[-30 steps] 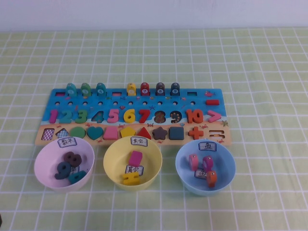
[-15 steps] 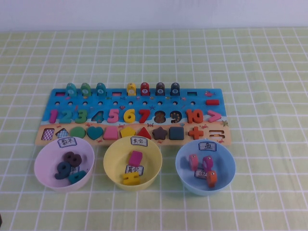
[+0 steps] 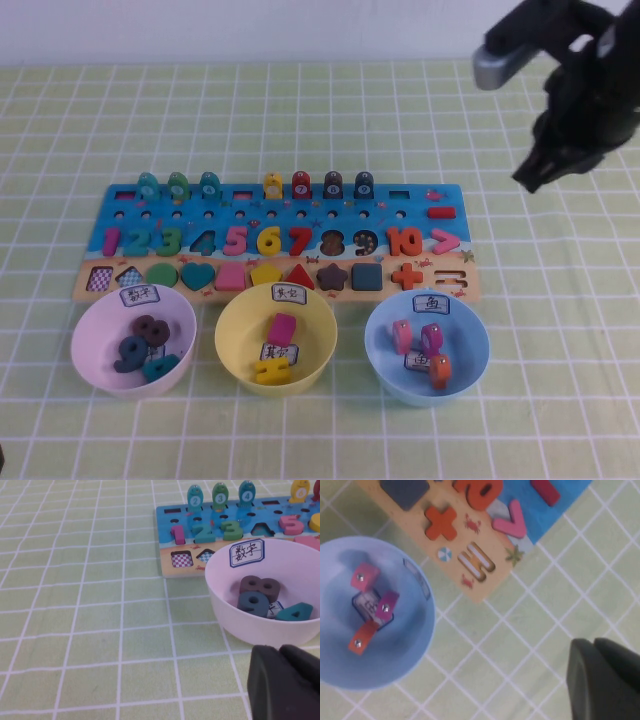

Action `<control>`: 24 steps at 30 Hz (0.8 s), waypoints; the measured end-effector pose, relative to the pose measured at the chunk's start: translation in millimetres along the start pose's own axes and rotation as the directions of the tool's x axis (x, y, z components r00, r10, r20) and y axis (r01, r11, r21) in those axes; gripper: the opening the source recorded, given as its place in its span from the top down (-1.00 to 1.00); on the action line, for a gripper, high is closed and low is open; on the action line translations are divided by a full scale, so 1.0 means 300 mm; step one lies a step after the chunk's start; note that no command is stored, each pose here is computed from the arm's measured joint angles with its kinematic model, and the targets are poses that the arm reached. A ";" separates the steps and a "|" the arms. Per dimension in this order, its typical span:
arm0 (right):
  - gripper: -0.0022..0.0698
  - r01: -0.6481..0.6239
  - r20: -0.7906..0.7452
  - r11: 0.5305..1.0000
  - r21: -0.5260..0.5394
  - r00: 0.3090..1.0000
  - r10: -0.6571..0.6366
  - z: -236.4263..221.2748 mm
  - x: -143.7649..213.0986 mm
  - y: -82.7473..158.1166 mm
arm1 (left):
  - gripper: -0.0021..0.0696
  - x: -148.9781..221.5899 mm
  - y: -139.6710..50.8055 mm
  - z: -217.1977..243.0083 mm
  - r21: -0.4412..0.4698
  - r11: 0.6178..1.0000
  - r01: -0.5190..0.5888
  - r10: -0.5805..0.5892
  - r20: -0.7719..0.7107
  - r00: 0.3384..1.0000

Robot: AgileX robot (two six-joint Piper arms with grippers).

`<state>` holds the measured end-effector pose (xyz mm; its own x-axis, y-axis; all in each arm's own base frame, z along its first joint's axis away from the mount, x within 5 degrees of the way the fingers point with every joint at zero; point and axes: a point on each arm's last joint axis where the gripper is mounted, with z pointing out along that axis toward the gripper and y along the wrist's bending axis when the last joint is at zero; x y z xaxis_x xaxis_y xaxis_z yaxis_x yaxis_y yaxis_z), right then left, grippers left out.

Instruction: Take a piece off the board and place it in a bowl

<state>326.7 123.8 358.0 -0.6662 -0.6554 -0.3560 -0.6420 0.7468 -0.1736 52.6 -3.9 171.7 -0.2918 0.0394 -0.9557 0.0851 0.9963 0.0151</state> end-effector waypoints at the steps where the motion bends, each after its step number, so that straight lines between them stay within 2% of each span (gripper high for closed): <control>1: 0.99 0.021 0.005 1.000 0.003 1.000 -0.021 0.013 -0.032 0.010 | 0.95 0.000 0.000 0.000 0.000 1.000 0.000 0.000 0.000 1.000; 4: 0.98 0.039 0.020 0.999 -0.003 0.999 -0.039 0.074 -0.131 0.032 | 0.95 0.000 0.000 0.000 0.000 1.000 0.000 0.000 0.000 1.000; 7: 0.89 0.009 0.049 1.000 -0.010 0.999 -0.008 0.137 -0.226 0.036 | 0.95 0.000 0.000 0.000 0.000 1.000 0.000 0.000 0.000 1.000; 10: 0.61 -0.031 0.091 0.998 -0.049 0.995 0.036 0.191 -0.302 0.036 | 0.95 0.000 0.000 0.000 0.000 1.000 0.000 0.000 0.000 1.000; 13: 0.21 -0.097 0.124 0.990 -0.104 0.986 0.110 0.246 -0.363 0.040 | 0.95 0.000 0.000 0.000 0.000 1.000 0.000 0.000 0.000 1.000; 15: 0.01 -0.145 0.126 0.981 -0.131 0.979 0.162 0.295 -0.391 0.042 | 0.95 0.000 0.000 0.000 0.000 1.000 0.000 0.000 0.000 1.000; 19: -0.10 -0.205 0.097 0.967 -0.148 0.971 0.221 0.399 -0.416 0.044 | 0.95 0.000 0.000 0.000 0.000 1.000 0.000 0.000 0.000 1.000; 24: -0.11 -0.221 0.046 0.962 -0.163 0.972 0.231 0.507 -0.415 0.055 | 0.95 0.000 0.000 0.000 0.000 1.000 0.000 0.000 0.000 1.000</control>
<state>456.7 235.0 259.8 -0.7784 -0.4592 -0.4281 -0.5321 0.8444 0.0618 52.6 -3.9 171.7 -0.2918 0.0394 -0.9557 0.0851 0.9963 0.0151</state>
